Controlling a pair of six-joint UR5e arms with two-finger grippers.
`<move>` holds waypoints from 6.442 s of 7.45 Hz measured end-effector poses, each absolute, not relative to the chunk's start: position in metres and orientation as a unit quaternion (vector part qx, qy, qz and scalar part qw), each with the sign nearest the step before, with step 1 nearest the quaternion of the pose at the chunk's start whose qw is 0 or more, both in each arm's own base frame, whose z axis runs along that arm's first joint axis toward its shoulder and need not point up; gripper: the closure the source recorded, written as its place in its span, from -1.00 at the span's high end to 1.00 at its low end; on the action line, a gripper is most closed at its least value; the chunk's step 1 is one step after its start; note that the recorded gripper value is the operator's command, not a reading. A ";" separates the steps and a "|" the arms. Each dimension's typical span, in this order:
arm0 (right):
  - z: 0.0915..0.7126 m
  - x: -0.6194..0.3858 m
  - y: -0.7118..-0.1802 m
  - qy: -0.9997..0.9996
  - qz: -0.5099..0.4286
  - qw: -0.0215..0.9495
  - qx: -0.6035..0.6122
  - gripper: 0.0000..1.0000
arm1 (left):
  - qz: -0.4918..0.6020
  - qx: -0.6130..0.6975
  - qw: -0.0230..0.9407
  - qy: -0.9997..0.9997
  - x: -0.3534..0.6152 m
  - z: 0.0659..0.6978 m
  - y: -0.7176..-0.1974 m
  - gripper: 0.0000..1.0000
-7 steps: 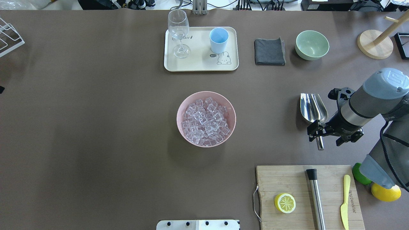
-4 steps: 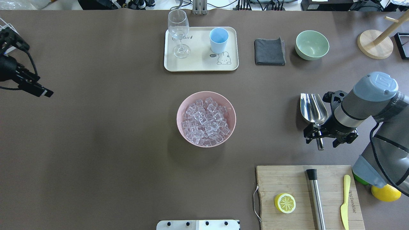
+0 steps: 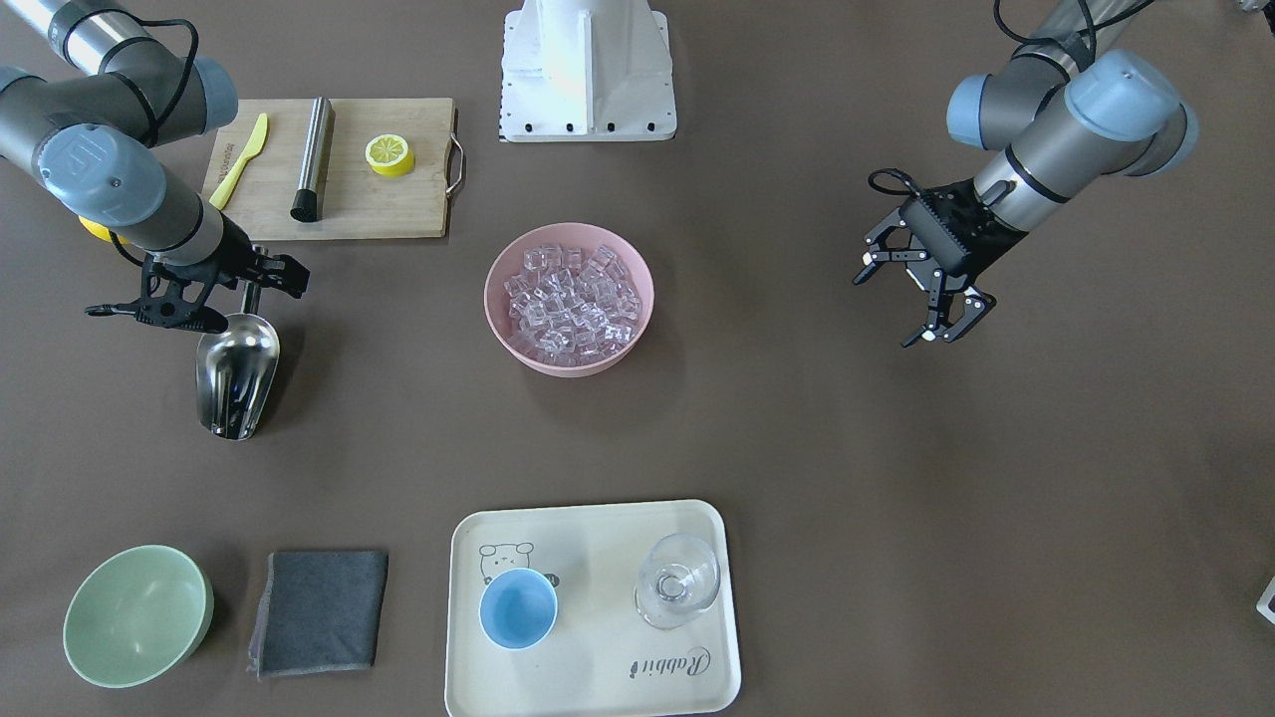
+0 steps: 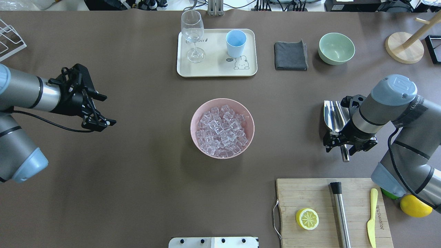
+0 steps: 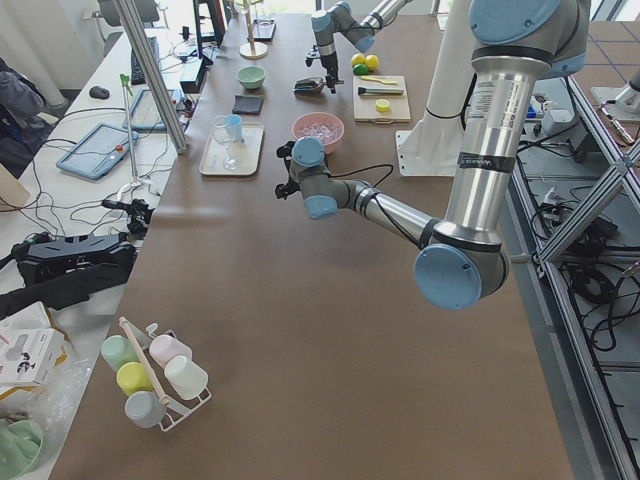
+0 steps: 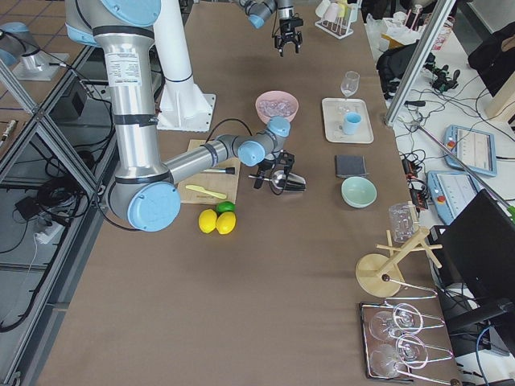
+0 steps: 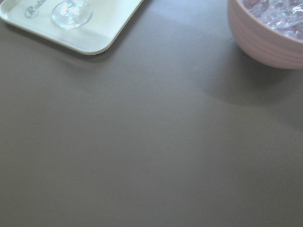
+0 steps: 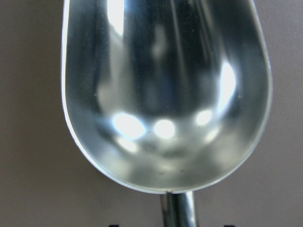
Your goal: Put ice in cup with scoop
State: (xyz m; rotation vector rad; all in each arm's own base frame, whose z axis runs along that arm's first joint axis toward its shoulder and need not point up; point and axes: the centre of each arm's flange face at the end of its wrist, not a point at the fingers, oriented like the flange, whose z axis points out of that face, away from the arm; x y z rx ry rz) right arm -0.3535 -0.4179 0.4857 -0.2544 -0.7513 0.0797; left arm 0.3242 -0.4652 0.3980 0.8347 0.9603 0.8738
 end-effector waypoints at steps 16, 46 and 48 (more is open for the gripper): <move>0.444 -0.177 -0.483 -0.376 -0.038 0.925 -0.045 -1.00 | 0.380 0.444 0.605 0.541 0.472 0.377 -0.381 0.93; 0.307 -0.228 -0.520 -0.397 -0.282 0.866 0.111 -1.00 | 0.401 0.524 0.541 0.522 0.577 0.328 -0.400 0.93; 0.298 -0.250 -0.504 -0.367 -0.385 0.833 0.153 -1.00 | 0.401 0.524 0.541 0.522 0.577 0.327 -0.400 0.93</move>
